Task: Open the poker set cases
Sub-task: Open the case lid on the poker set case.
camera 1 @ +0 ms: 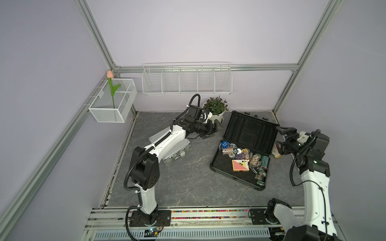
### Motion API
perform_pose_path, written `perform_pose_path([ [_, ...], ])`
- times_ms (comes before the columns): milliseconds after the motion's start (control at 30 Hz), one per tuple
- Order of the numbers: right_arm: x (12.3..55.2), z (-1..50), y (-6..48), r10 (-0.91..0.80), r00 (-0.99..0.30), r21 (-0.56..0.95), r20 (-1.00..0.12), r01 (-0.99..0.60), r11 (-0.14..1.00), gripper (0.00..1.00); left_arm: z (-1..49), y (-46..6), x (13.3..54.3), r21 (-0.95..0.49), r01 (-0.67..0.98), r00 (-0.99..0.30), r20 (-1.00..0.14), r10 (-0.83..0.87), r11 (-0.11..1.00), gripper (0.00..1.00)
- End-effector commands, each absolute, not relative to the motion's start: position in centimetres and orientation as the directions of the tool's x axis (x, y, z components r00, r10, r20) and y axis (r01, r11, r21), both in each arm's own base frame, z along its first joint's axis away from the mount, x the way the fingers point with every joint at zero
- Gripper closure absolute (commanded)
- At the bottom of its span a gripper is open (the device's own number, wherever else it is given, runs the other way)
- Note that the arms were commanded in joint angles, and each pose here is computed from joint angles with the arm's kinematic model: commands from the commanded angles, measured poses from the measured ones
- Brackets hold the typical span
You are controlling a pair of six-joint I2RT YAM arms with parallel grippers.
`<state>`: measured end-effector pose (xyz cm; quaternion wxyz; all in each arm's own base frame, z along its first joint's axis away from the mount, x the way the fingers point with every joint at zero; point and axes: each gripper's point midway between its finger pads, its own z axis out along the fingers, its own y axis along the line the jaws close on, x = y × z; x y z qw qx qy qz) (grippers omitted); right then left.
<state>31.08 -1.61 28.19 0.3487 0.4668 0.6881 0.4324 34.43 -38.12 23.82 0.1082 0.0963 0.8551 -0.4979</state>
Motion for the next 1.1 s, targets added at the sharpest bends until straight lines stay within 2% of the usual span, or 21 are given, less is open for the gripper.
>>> perform_pose_path([
  [0,30.0,26.6,-0.1,0.927,-0.358,0.890,-0.114,0.378,0.256,0.12,25.3,-36.0,34.8,-0.798,0.318,-0.934,-0.357,0.023,0.511,0.03],
  [333,29.8,24.8,9.5,0.746,-0.593,0.777,-0.303,0.300,0.554,0.12,23.9,-23.7,36.5,-0.715,0.163,-0.905,-0.383,-0.187,0.679,0.06],
  [533,31.3,25.1,19.7,0.489,-0.723,0.660,-0.489,0.060,0.749,0.09,23.6,-14.6,36.4,-0.671,-0.013,-0.840,-0.394,-0.372,0.741,0.07],
  [600,32.3,25.3,24.3,0.362,-0.743,0.591,-0.563,-0.057,0.804,0.08,23.3,-11.0,36.2,-0.652,-0.120,-0.797,-0.387,-0.464,0.748,0.07],
  [700,33.9,24.6,31.2,0.181,-0.759,0.501,-0.626,-0.213,0.839,0.08,22.2,-6.9,35.6,-0.589,-0.222,-0.723,-0.436,-0.537,0.777,0.07],
  [800,35.8,23.6,37.3,0.054,-0.749,0.456,-0.660,-0.343,0.821,0.06,21.1,-4.7,35.4,-0.564,-0.261,-0.661,-0.487,-0.571,0.783,0.06],
  [900,37.8,22.6,41.3,0.002,-0.732,0.439,-0.681,-0.406,0.802,0.05,20.5,-3.4,35.7,-0.563,-0.292,-0.610,-0.513,-0.604,0.773,0.06],
  [1067,40.5,20.2,45.0,-0.017,-0.722,0.440,-0.692,-0.440,0.783,0.05,19.8,-2.2,36.1,-0.539,-0.333,-0.586,-0.525,-0.617,0.774,0.05],
])
